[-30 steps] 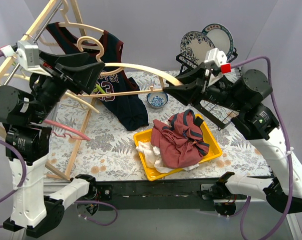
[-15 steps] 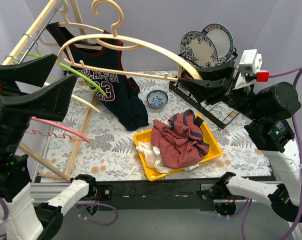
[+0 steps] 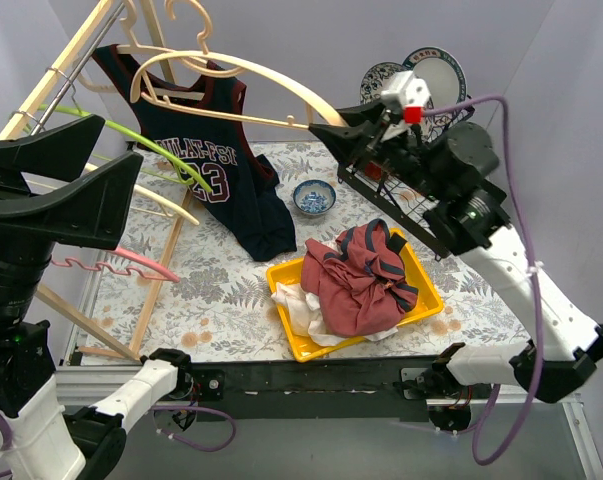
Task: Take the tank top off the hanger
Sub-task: Place the hanger at the clothesline.
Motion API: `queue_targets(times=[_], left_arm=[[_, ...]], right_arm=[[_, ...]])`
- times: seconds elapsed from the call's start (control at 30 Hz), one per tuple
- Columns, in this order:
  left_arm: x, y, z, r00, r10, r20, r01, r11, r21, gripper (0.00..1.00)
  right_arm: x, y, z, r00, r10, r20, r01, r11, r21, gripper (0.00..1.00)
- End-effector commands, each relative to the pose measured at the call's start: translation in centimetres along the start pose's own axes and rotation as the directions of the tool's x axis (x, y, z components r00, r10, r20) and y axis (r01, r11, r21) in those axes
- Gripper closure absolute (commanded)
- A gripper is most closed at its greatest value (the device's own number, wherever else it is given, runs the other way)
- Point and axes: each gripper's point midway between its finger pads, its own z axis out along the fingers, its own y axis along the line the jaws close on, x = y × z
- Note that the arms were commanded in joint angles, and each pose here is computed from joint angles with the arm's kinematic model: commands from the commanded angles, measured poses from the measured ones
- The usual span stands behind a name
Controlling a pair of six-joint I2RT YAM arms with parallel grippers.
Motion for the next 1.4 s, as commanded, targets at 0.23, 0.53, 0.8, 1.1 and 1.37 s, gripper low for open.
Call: queue_targets(times=[0.23,0.53,0.8,1.1,1.37], left_arm=[[0.6,0.2,0.1,0.999,-0.040,-0.007,0.040,0.999,0.002,0.02],[-0.7,-0.7,-0.5,0.999,-0.025,0.028,0.025,1.000,0.013,0.02],[-0.2,-1.0,-0.8,0.999,-0.035,0.014,0.034,0.999,0.031,0.02],[-0.4,-1.0,-0.9,0.998,-0.049,0.027,0.049,0.999,0.024,0.02],[0.2,1.0,-0.9,0.998,-0.044,0.043,0.046,0.997,-0.061,0.02]], right_arm=[[-2.3,0.8,5.9,0.976,-0.004,0.220,0.026,0.995,-0.094,0.99],[0.3,2.3,11.1,0.975,0.089,0.202,-0.066,0.991,-0.117,0.99],[2.4,3.0,14.6,0.982,0.043,0.183,-0.024,0.994,-0.104,0.99],[4.5,6.0,17.8,0.979,0.046,0.200,-0.016,0.989,-0.147,0.99],[7.6,6.7,16.7,0.989,0.068,0.132,-0.056,0.994,-0.098,0.99]])
